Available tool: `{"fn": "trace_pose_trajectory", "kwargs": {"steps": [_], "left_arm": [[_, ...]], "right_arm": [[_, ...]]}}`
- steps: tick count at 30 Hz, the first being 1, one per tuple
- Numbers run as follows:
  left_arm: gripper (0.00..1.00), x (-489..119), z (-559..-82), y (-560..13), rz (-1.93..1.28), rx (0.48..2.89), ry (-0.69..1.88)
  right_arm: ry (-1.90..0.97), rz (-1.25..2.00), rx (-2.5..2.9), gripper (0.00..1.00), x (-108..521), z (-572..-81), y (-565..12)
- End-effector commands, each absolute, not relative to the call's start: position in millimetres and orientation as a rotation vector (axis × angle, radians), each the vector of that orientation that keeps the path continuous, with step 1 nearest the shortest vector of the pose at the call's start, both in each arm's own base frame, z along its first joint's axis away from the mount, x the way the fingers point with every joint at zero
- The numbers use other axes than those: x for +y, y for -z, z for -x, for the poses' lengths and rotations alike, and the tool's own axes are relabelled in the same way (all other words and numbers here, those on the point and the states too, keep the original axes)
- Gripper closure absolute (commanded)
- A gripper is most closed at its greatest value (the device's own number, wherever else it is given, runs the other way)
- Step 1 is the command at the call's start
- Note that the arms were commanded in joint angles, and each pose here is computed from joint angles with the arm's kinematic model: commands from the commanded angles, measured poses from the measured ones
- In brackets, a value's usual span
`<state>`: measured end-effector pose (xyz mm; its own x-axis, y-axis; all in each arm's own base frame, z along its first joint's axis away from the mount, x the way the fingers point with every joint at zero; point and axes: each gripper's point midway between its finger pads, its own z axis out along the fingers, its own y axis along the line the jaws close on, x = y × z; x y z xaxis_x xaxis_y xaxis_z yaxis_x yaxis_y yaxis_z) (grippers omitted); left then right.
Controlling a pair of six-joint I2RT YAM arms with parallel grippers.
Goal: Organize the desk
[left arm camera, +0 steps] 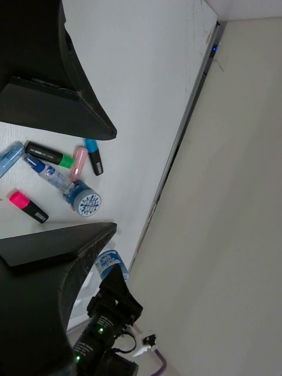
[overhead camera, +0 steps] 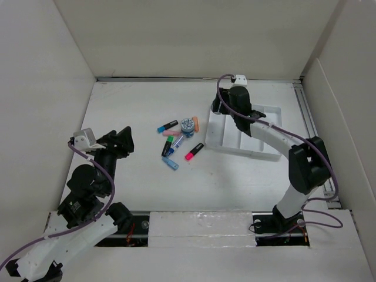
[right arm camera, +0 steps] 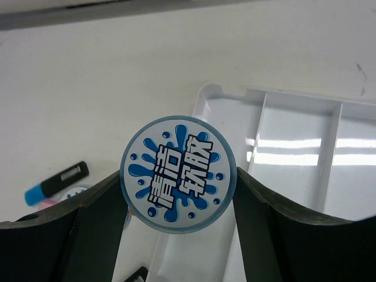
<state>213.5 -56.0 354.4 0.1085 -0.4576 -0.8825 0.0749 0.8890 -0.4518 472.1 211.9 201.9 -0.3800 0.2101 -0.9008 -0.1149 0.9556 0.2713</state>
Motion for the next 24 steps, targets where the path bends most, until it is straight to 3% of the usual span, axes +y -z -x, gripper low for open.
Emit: {"fn": "trace_pose_trajectory", "kwargs": {"steps": [1, 8, 16, 24], "left_arm": [[0.46, -59.2, -215.3, -360.6, 0.326, 1.402, 0.419], [0.45, -54.4, -209.7, -363.1, 0.334, 1.380, 0.437], [0.45, -55.5, -209.4, -363.7, 0.330, 1.384, 0.441], [0.45, -57.5, -212.0, -361.1, 0.328, 1.387, 0.436]], "right_arm": [[-0.383, -0.109, 1.839, 0.49, 211.0, -485.4, -233.3], [-0.266, -0.227, 1.865, 0.49, 163.8, -503.9, -215.0], [-0.208, -0.250, 1.897, 0.49, 153.8, -513.1, -201.9], [0.003, -0.557, 1.843, 0.49, 42.9, -509.2, -202.0]]}}
